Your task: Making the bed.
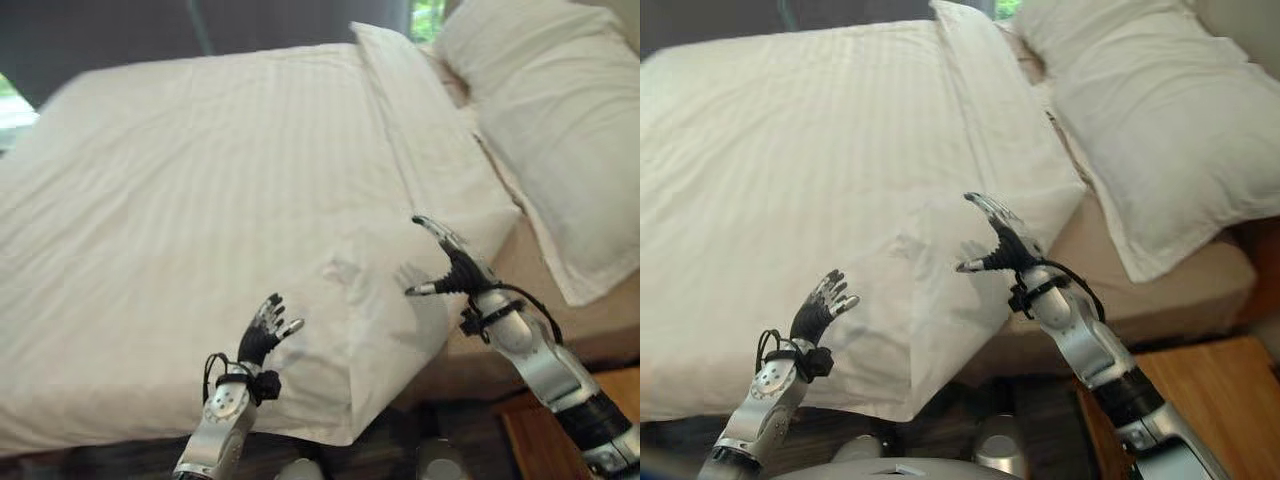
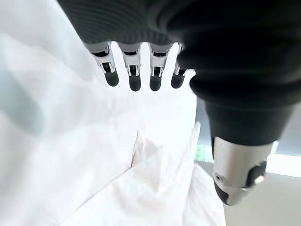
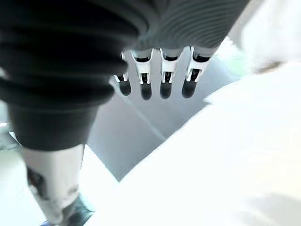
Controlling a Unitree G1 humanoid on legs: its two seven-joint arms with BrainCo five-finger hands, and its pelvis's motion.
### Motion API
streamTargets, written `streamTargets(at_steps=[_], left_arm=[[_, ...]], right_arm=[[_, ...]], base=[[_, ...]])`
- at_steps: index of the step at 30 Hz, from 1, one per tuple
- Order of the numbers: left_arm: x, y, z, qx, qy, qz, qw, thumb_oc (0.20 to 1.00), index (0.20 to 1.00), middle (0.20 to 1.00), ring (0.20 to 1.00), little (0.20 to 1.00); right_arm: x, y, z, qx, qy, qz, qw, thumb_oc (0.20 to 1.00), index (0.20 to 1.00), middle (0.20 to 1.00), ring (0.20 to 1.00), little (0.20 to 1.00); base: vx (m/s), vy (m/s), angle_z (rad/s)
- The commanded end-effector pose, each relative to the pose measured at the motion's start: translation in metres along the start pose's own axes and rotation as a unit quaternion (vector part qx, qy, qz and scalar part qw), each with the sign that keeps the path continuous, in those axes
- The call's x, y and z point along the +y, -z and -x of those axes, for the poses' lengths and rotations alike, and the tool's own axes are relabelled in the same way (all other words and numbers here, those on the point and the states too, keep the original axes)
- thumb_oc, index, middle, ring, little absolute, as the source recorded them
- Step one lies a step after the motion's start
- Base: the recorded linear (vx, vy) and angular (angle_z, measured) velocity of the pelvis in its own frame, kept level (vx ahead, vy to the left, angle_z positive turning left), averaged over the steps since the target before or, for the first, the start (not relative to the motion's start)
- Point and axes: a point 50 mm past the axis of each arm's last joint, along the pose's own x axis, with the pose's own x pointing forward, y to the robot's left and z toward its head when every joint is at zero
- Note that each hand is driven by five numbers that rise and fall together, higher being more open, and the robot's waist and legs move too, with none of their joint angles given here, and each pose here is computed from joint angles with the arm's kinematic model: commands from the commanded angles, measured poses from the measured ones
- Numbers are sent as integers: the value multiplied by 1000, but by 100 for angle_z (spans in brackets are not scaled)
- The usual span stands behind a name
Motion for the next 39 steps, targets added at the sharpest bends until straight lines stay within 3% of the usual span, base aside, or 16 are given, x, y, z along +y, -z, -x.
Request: streamTargets(at_steps=[1,4,10,15,21,22,23,31,34,39], left_arm=[[5,-34,-14,-72,17,-2,997,1000,1000,1000,1000,1000],[8,-29,-13,-63,13,27,998,1000,1000,1000,1000,1000],[14,-24,-9,-49,15,57,997,1000,1000,1000,1000,1000],[25,-15,-2,-30,9,64,997,1000,1000,1000,1000,1000],[22,-25,-5,-48,26,53,997,1000,1000,1000,1000,1000],[22,-25,-5,-48,26,53,997,1000,1000,1000,1000,1000],[20,-28,-6,-52,33,52,997,1000,1000,1000,1000,1000],[20,-29,-4,-54,38,51,997,1000,1000,1000,1000,1000],[25,-27,-2,-55,13,72,996,1000,1000,1000,1000,1000],[21,-11,2,-22,5,65,998,1000,1000,1000,1000,1000]], right_arm=[[-9,-17,-20,-46,32,26,998,1000,1000,1000,1000,1000],[-7,-6,-44,-21,31,76,996,1000,1000,1000,1000,1000],[5,16,-57,27,-4,134,991,1000,1000,1000,1000,1000],[21,50,-51,103,-51,157,981,1000,1000,1000,1000,1000],[55,96,-16,223,-125,147,956,1000,1000,1000,1000,1000],[55,96,-17,223,-124,146,956,282,282,282,282,282],[58,109,-5,260,-132,141,946,200,200,200,200,200],[32,95,-22,217,-75,129,965,200,200,200,200,200],[13,83,-7,185,-34,97,977,200,200,200,200,200],[20,93,29,221,-41,59,973,200,200,200,200,200]], base=[[136,-111,12],[91,-114,10],[-7,-51,15],[-68,-20,19],[-83,16,8],[-94,39,3],[-97,55,0],[-92,38,-6],[-177,-116,-32],[-144,-22,-19]])
